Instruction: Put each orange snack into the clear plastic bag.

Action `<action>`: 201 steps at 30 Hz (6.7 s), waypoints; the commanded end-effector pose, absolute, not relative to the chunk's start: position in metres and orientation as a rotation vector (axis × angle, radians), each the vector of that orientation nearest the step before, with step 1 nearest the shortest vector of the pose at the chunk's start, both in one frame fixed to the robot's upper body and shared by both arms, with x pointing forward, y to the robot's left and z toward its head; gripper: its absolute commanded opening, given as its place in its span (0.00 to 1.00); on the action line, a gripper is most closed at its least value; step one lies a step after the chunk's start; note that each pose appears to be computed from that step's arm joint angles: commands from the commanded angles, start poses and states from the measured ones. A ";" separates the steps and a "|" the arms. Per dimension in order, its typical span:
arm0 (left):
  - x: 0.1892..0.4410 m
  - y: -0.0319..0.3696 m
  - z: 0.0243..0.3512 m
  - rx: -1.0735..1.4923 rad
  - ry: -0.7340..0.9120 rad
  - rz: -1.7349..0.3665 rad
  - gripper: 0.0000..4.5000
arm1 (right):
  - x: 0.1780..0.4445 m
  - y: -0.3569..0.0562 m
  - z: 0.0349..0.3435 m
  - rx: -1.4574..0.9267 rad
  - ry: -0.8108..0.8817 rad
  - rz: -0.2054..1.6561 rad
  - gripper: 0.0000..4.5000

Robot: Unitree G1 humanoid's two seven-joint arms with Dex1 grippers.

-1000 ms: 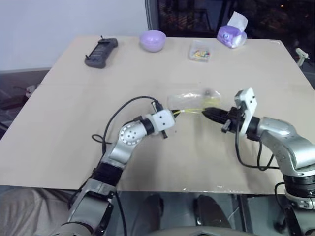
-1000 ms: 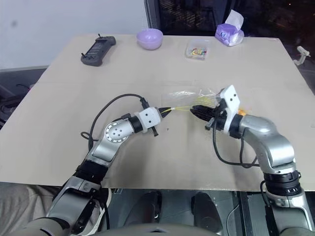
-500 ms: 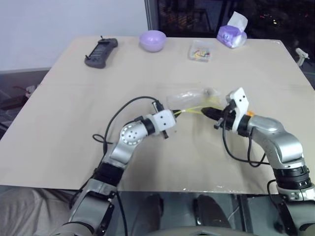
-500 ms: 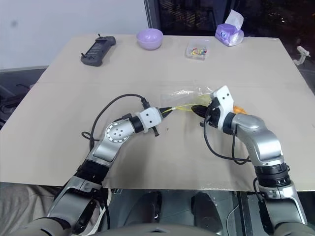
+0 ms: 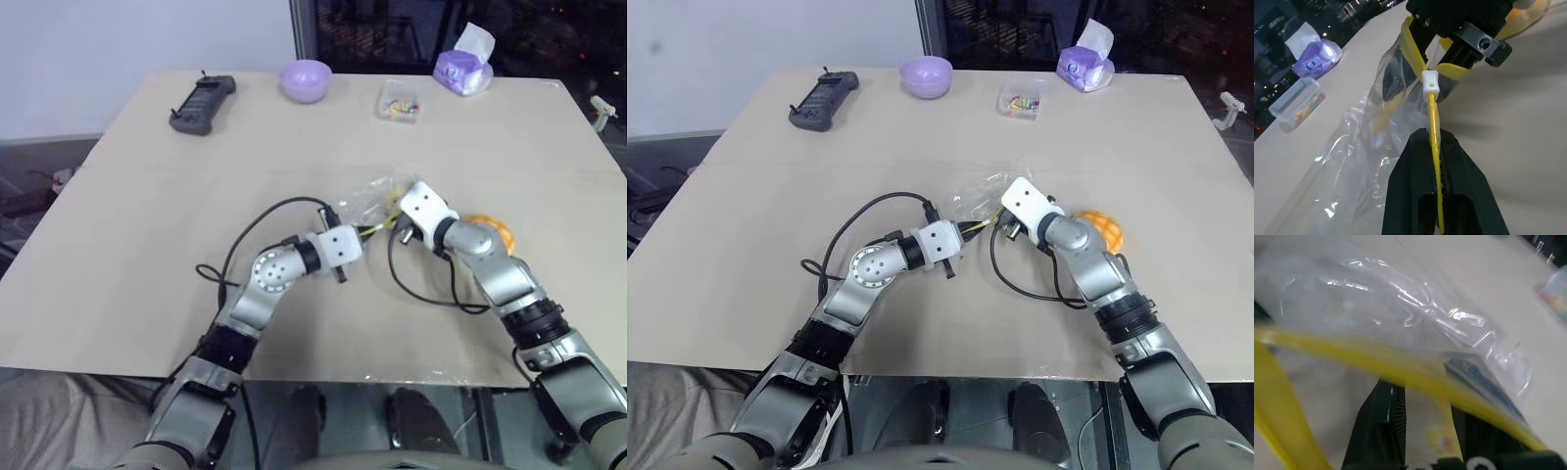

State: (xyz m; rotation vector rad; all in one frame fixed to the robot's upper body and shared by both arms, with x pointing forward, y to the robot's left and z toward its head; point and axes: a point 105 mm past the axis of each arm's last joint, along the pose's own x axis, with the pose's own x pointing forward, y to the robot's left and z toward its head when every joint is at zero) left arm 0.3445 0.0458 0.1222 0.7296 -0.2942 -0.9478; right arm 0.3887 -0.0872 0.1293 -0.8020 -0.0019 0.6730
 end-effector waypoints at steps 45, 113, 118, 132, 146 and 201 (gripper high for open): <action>0.360 0.051 0.137 0.763 -0.331 -0.814 0.00 | 0.316 -0.244 0.082 -0.131 0.310 0.419 0.69; 0.352 0.040 0.143 0.786 -0.383 -0.886 0.00 | 0.343 -0.164 0.150 0.081 0.224 0.732 0.04; 0.348 0.032 0.143 0.797 -0.405 -0.936 0.00 | 0.356 -0.158 0.151 0.093 0.269 0.696 0.04; 0.344 0.015 0.140 0.808 -0.446 -1.024 0.00 | 0.392 -0.122 0.177 0.100 0.187 0.672 0.04; 0.347 0.018 0.140 0.795 -0.435 -1.003 0.00 | 0.364 -0.139 0.179 0.095 0.142 0.717 0.98; 0.388 0.032 0.217 0.737 -0.605 -0.740 0.00 | 0.388 -0.212 0.244 -1.007 -0.244 0.519 0.01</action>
